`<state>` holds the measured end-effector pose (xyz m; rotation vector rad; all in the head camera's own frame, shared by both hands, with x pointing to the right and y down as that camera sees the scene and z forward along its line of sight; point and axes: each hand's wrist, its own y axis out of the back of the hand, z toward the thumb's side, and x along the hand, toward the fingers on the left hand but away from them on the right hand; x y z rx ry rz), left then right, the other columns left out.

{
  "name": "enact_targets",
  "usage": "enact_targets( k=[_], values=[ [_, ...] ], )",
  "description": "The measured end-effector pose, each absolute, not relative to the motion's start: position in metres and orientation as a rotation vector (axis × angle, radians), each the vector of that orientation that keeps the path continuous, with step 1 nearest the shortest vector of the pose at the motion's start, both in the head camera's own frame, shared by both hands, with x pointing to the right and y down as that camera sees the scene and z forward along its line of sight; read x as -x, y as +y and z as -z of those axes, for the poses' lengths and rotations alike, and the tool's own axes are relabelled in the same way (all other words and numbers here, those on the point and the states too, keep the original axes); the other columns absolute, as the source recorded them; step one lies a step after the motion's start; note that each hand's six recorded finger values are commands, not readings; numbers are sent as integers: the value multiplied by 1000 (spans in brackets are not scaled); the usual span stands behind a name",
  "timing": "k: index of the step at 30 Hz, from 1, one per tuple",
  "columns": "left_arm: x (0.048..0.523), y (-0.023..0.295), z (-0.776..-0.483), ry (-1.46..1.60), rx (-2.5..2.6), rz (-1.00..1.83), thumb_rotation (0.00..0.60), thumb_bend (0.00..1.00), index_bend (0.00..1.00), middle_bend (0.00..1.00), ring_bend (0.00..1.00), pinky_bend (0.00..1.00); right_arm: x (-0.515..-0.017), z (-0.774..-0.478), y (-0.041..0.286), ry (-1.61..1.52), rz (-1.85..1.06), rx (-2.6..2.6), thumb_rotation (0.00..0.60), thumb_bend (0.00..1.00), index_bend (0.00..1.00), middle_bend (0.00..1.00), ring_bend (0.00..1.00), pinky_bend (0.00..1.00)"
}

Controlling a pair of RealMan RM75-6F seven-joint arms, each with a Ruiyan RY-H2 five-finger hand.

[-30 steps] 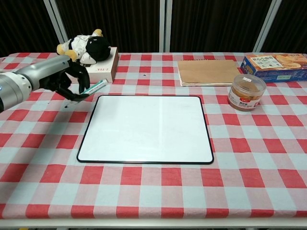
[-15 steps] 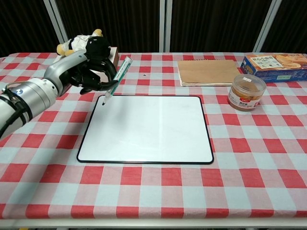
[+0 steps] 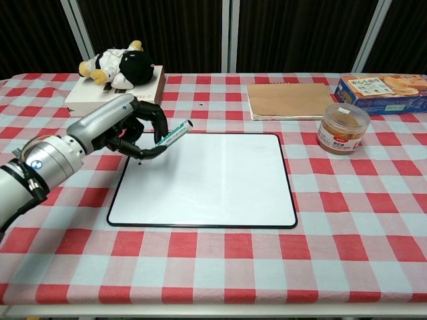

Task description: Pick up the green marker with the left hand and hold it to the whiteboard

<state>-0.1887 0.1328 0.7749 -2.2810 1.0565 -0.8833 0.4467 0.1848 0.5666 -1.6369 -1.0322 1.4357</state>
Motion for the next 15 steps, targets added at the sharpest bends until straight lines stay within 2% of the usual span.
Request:
enact_targets(
  k=[15],
  values=[
    [185,139,-786,986,2240,895,600,399,623,613,828,854,-450,-568,187,-1035,-1444,1640,600,272,58,149,0,0]
  ],
)
